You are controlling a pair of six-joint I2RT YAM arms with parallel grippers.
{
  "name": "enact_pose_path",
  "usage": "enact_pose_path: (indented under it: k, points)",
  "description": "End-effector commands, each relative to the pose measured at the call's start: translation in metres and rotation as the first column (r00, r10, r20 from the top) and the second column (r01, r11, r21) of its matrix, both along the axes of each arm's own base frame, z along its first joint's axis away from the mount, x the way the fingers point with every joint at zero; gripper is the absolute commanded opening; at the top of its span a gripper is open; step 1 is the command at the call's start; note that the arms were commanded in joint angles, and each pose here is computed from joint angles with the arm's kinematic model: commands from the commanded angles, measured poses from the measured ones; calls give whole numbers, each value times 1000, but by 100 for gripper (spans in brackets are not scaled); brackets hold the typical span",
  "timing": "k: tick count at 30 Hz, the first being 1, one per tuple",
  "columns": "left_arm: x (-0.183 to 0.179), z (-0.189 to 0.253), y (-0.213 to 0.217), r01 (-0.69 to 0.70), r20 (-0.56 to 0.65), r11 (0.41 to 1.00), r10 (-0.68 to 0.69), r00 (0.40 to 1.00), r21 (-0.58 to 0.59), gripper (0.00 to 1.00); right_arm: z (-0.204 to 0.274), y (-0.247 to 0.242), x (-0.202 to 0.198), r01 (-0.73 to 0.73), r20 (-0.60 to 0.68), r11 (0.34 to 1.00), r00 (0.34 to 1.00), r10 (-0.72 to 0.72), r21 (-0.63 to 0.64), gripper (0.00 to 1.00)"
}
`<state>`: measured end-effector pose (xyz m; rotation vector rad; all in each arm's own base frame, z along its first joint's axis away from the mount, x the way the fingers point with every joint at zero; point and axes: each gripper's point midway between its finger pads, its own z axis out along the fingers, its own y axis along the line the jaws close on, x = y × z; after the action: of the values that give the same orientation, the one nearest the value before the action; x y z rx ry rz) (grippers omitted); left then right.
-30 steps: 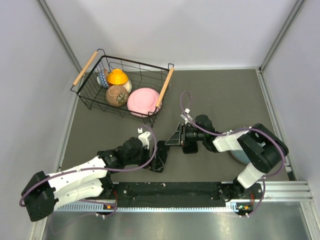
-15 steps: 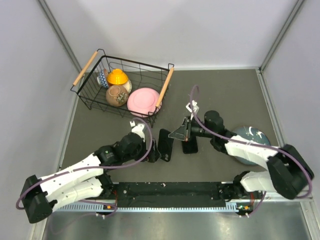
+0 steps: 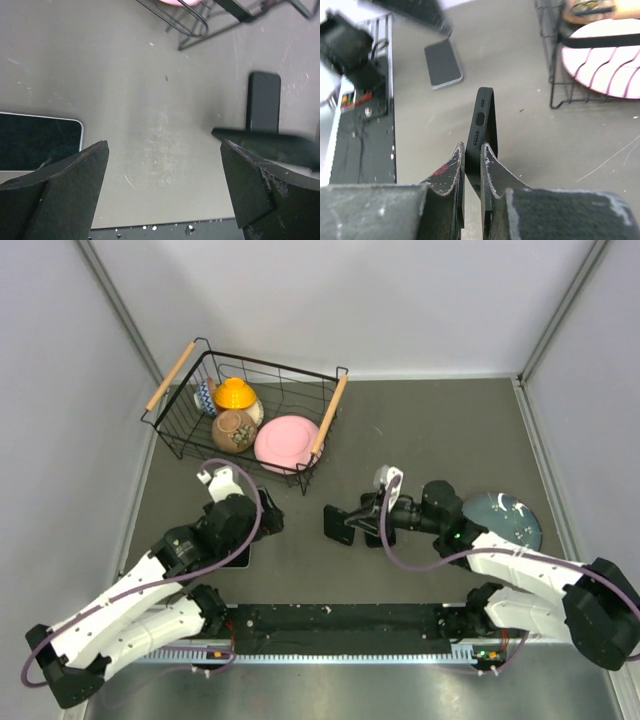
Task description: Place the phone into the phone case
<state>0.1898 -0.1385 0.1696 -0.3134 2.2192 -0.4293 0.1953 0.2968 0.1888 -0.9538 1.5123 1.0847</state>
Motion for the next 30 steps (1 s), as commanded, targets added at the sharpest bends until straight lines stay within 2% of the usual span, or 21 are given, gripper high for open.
enact_pose_path:
  k: [1,2,4,5,10,12,14,15,17,20,22,26,30]
  points:
    - [7,-2,32,-155,-58,987,157,986,29,99,7,11,-26,-161,333,987,930,158,-20,7]
    - [12,-5,42,-209,-76,978,210,975,23,99,2,13,-30,-179,402,982,896,188,-60,7]
    - [12,-16,49,-246,-131,969,246,961,9,99,-17,22,-51,-248,431,958,856,286,-142,7]
    - [15,-19,60,-315,-148,949,312,939,-2,99,-21,25,-56,-269,494,945,805,328,-188,6]
    - [15,-28,92,-533,-189,846,522,832,-13,99,-49,35,-75,-306,517,905,745,420,-294,5]
    - [15,-31,102,-584,-203,812,573,794,6,99,-70,35,-74,-281,503,878,734,456,-387,5]
    - [8,-42,115,-655,-251,754,645,722,50,99,-81,40,-85,-289,503,838,693,517,-462,6]
    - [7,-44,117,-676,-269,735,663,699,57,99,-96,37,-84,-270,473,814,702,532,-515,6]
    - [3,-53,121,-717,-329,693,696,638,75,99,-102,39,-90,-277,465,796,690,554,-538,7]
    - [2,-65,121,-741,-395,667,701,593,72,99,-112,38,-93,-280,452,795,701,552,-538,11]
    - [3,-72,114,-742,-443,669,676,589,36,99,-120,38,-94,-269,439,789,710,550,-553,14]
    - [-7,-83,122,-820,-454,572,736,502,22,99,-138,36,-94,-235,405,758,729,551,-609,18]
    - [-14,-95,124,-852,-479,522,759,442,41,99,-147,32,-95,-238,379,742,739,557,-626,28]
